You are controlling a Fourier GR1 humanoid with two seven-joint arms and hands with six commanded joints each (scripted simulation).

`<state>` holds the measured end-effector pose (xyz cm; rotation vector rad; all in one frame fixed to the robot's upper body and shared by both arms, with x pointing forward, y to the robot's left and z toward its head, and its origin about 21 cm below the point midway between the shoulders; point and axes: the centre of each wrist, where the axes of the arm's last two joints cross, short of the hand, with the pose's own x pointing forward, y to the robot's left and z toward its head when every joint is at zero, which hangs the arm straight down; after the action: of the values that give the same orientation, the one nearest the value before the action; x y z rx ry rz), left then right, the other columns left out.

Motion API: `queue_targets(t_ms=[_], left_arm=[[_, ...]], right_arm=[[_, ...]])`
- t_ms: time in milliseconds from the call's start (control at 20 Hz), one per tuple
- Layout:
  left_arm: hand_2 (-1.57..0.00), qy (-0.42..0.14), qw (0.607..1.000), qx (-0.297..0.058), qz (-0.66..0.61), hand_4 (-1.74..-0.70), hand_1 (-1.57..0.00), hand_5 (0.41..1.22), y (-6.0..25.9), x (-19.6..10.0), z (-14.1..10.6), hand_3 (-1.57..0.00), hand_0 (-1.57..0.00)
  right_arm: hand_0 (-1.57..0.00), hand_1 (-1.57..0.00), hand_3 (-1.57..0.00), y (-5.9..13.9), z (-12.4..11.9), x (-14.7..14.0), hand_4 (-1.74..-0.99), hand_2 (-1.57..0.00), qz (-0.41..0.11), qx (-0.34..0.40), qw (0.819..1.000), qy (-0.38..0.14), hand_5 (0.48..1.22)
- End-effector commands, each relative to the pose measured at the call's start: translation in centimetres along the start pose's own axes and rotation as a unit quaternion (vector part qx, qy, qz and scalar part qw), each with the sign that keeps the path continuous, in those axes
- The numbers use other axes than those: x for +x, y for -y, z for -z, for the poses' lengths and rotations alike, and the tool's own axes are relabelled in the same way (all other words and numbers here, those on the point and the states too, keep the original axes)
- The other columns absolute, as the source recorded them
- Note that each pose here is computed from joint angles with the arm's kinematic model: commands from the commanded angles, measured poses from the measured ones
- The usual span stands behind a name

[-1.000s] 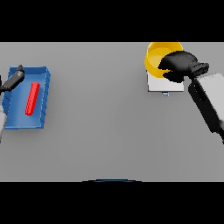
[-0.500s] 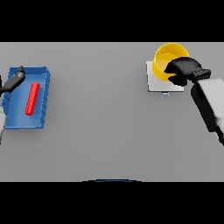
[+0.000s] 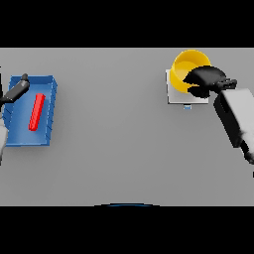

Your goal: Pick up the red beaker and tilt it to pour out 1 green nut into yellow bowl. Pick up the yellow bowl and place it on the metallic measuring scale.

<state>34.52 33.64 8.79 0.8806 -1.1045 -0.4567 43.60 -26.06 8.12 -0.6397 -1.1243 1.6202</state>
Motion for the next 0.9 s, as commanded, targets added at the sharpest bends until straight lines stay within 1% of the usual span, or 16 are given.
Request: queue_targets(t_ms=[0,50,100,150,200,250,300,400,500,550,600,650,800,850], left_arm=[[0.00,-0.003,1.000,-0.002,0.005,-0.72,0.00,0.668,0.28,-0.40,-0.09,0.00,0.00],[0.00,-0.004,1.000,-0.002,0.004,-0.72,0.00,0.668,0.22,-0.21,-0.01,0.00,0.00],[0.00,-0.003,1.000,-0.002,0.003,-0.72,0.00,0.667,0.31,-0.07,0.10,0.00,0.00],[0.00,0.002,1.000,-0.003,0.002,-0.72,0.00,0.666,0.42,-0.01,-0.11,0.00,0.00],[0.00,0.004,1.000,-0.002,-0.001,-0.72,0.00,0.663,0.42,-0.01,-0.21,0.00,0.00],[0.00,-0.001,1.000,0.000,-0.002,-0.72,0.00,0.663,0.40,0.03,0.00,0.00,0.00],[0.00,-0.005,1.000,-0.001,-0.001,-0.72,0.00,0.662,0.63,0.11,0.14,0.00,0.00],[0.00,-0.007,1.000,0.000,0.001,-0.72,0.00,0.664,0.64,-0.33,-0.01,0.00,0.00],[0.00,-0.003,1.000,-0.001,-0.003,-0.72,0.00,0.664,0.48,-0.39,-0.01,0.00,0.00],[0.00,-0.004,1.000,-0.002,-0.004,-0.73,0.00,0.664,0.61,-0.13,0.12,0.00,0.00],[0.00,-0.004,1.000,0.004,-0.002,-0.73,0.00,0.665,0.27,-0.15,0.12,0.00,0.00],[0.00,0.000,1.000,0.001,-0.001,-0.72,0.00,0.664,0.61,-0.26,-0.25,0.00,0.00],[0.00,-0.005,1.000,0.005,-0.002,-0.72,0.00,0.665,0.50,0.44,0.17,0.00,0.00],[0.00,-0.004,1.000,0.001,-0.001,-0.72,0.00,0.665,0.64,0.15,0.03,0.00,0.00]], right_arm=[[-1.23,-1.10,-0.89,-0.21,0.02,-0.01,-1.657,-1.09,-0.001,0.003,1.000,-0.001,1.149],[-0.99,-0.88,-0.80,-0.08,-0.02,-0.28,-1.629,-0.92,-0.005,0.007,1.000,-0.006,1.080],[-0.79,-0.71,-0.72,0.00,-0.12,-0.34,-1.609,-0.78,-0.011,0.014,1.000,-0.010,1.029],[-0.63,-0.56,-0.66,-0.27,-0.19,-0.56,-1.593,-0.66,-0.018,0.020,1.000,-0.010,0.987],[-0.51,-0.45,-0.60,-0.40,-0.09,-0.56,-1.579,-0.55,-0.022,0.026,0.999,-0.008,0.955],[-0.41,-0.36,-0.55,0.26,0.05,-0.16,-1.567,-0.46,-0.026,0.022,0.999,-0.003,0.929],[-0.32,-0.29,-0.51,0.04,0.07,-0.25,-1.560,-0.38,-0.031,0.024,0.999,0.006,0.909],[-0.21,-0.18,-0.43,-0.03,0.10,-0.16,-1.552,-0.24,-0.036,0.023,0.999,0.010,0.876],[-0.13,-0.12,-0.36,-0.23,0.00,-0.42,-1.542,-0.16,-0.025,0.019,0.999,0.019,0.838],[-0.11,-0.09,-0.33,-0.23,0.12,-0.19,-1.537,-0.12,-0.026,0.016,0.999,0.017,0.822],[-0.08,-0.07,-0.30,-0.26,0.00,-0.60,-1.530,-0.10,-0.024,0.014,0.999,0.015,0.809],[-0.07,-0.06,-0.27,-0.29,0.00,-0.50,-1.523,-0.08,-0.020,0.020,1.000,0.011,0.798],[-0.03,-0.03,-0.19,-0.66,-0.08,-0.58,-1.500,-0.04,-0.014,0.023,1.000,-0.003,0.763],[-0.03,-0.02,-0.17,-0.37,0.00,-0.50,-1.491,-0.03,-0.014,0.024,1.000,-0.006,0.752]])
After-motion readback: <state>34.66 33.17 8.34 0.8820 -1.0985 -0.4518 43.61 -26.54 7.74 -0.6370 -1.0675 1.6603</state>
